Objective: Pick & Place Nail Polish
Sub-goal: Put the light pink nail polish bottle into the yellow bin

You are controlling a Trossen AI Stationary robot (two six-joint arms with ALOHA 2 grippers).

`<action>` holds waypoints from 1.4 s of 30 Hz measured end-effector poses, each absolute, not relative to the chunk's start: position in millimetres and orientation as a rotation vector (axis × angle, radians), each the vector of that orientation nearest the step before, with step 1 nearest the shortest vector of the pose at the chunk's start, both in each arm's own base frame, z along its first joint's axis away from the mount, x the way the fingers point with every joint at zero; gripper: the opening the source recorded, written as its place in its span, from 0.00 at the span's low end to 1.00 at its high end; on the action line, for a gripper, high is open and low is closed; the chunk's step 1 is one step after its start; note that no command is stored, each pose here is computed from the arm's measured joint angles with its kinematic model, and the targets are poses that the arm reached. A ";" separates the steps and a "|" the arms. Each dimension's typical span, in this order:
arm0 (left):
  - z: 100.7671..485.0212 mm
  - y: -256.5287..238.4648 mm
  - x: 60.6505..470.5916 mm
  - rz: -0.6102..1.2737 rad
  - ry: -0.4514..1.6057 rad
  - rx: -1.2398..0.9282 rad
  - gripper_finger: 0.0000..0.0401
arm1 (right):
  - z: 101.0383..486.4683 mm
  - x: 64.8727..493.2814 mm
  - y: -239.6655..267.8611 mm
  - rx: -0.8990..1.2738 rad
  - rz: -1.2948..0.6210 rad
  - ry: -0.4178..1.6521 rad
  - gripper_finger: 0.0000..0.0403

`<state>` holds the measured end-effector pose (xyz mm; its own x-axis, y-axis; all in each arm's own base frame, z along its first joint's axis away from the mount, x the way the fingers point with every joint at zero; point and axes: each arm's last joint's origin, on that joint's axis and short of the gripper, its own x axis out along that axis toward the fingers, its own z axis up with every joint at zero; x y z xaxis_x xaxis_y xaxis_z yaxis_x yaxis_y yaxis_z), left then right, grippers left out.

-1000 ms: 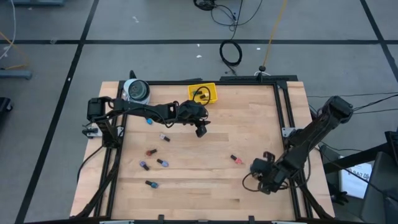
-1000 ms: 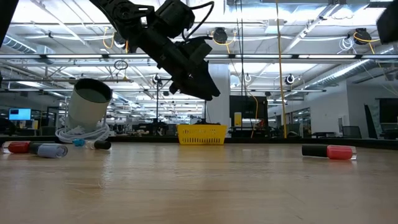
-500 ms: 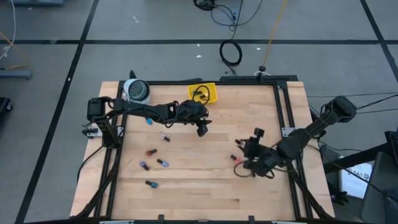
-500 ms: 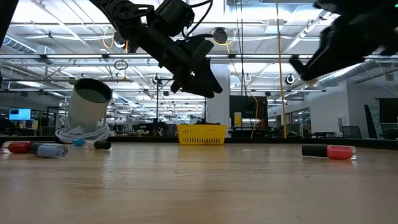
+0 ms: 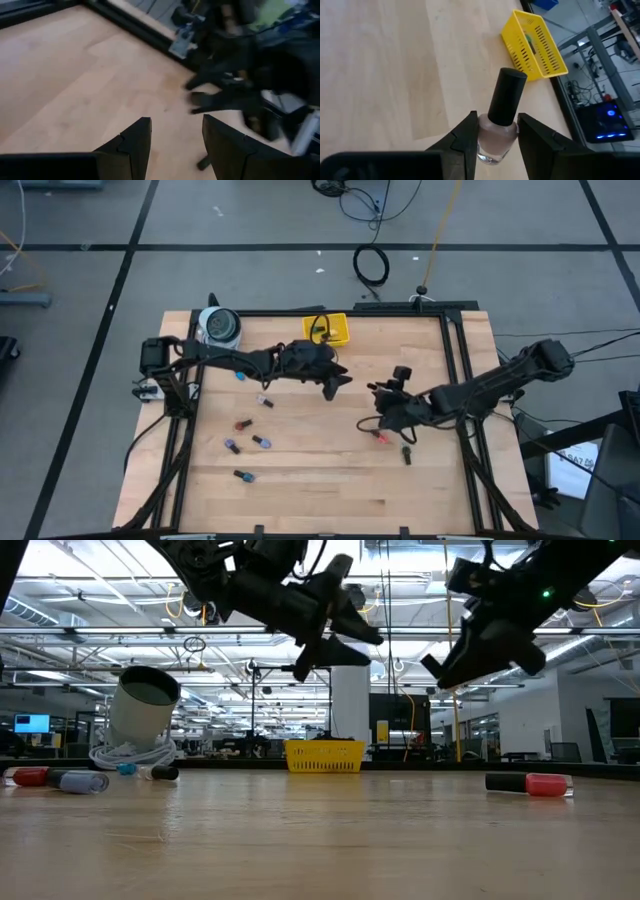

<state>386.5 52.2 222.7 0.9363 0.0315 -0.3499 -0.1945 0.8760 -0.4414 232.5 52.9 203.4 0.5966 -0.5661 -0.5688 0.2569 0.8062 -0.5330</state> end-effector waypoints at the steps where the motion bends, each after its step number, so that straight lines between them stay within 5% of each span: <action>1: 223.3 50.7 386.9 0.107 0.338 -0.486 0.43 | 202.7 234.2 51.1 -0.433 -0.497 0.802 0.26; 6: 223.0 46.1 387.4 0.089 0.345 -0.486 0.45 | 202.2 238.8 45.6 -0.452 -0.485 0.808 0.26; 20: 201.5 32.3 403.5 0.123 0.315 -0.442 0.78 | 207.0 245.9 47.3 -0.445 -0.418 0.755 0.26; 42: 255.1 12.8 402.9 -0.008 0.194 0.159 0.71 | 221.7 251.4 43.8 -0.290 -0.343 0.632 0.26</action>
<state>402.9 12.8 255.1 0.9813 0.0069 -0.1922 0.0236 0.9874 0.1562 251.4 43.8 221.7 0.7542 -0.3968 -0.5232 0.2227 0.9041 -0.3646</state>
